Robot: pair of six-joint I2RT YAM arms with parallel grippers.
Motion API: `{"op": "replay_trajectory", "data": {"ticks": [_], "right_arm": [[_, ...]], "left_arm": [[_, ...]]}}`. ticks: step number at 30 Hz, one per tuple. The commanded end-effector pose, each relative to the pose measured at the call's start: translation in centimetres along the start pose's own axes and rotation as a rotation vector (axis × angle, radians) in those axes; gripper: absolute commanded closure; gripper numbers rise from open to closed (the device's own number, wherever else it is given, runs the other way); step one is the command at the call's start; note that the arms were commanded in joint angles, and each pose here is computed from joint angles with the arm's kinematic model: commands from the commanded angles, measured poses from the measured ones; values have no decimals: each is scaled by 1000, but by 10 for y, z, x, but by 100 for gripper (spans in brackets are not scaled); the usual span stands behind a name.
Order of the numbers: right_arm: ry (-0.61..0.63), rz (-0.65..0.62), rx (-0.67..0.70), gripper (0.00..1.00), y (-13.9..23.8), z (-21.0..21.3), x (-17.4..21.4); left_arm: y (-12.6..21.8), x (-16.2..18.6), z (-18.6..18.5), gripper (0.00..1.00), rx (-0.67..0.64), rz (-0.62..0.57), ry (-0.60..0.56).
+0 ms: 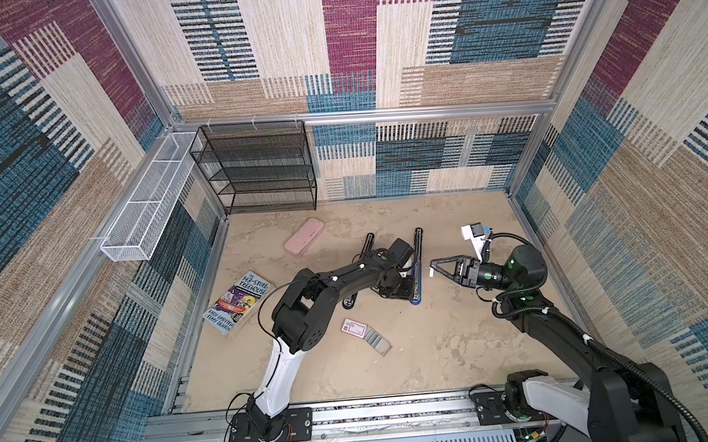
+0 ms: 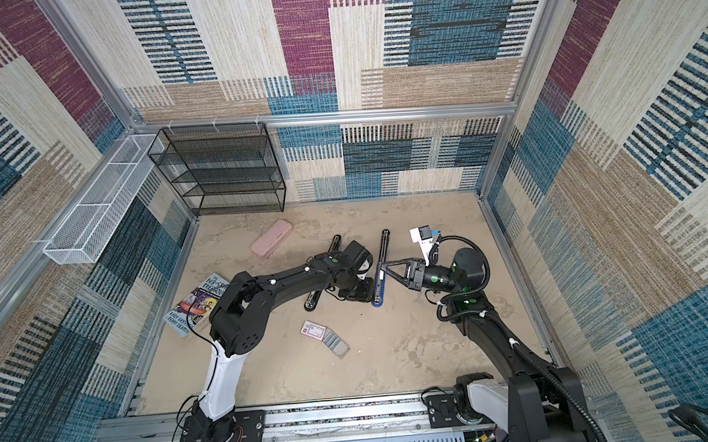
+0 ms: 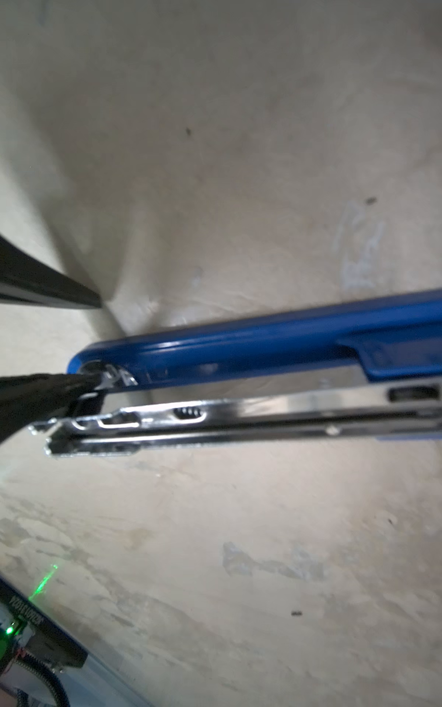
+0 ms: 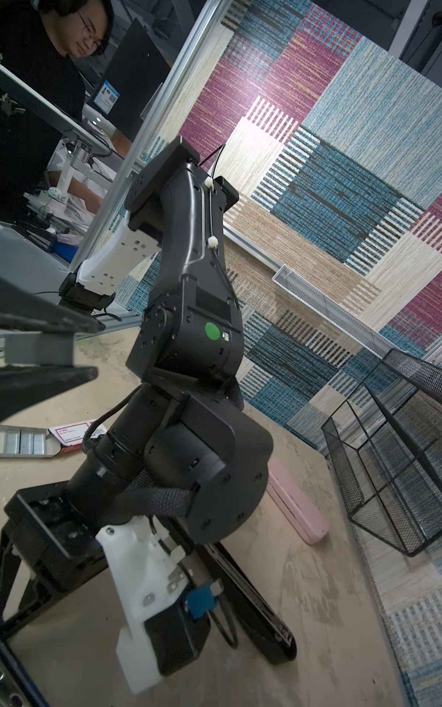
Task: Load the staples into the stapler
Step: 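Move the strip over the blue stapler channel with right gripper while left withdraws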
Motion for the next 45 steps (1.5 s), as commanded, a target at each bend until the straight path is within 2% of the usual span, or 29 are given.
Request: {"op": "replay_trajectory", "data": {"ticks": [1,8,12,19,23,28,36,45], "right_arm": [[9,-19,39,82,1,-9,-5],[-25,-38,160,83,-1,-37,-12],[-31,-55,283,81,-2,-54,-23],[-68,-90,612,80,3,-91,-43],[-68,-98,822,80,-5,-105,-51],[-84,-93,1000,82,-21,-121,-48],[-50,-27,1188,84,-50,-146,-33],[-21,3,1285,84,-62,-165,-20]], "left_arm": [[-6,11,-3,68,-1,58,-26],[20,14,-4,68,17,-2,-50],[42,23,13,68,6,-46,5],[78,48,51,68,-52,-94,96],[89,56,55,68,-66,-110,99],[95,63,56,68,-72,-121,90],[100,72,56,68,-51,-127,93],[103,76,46,67,53,-161,80]]}}
Point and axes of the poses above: each gripper's point midway between its finger pads, its own y axis back along the fingers, its own z axis along the line the jaws close on, x = y × z, the point moved 5 cm from there along y, back along the fingers, and after that the axes turned 3 degrees about -y, right-handed, at the moved point
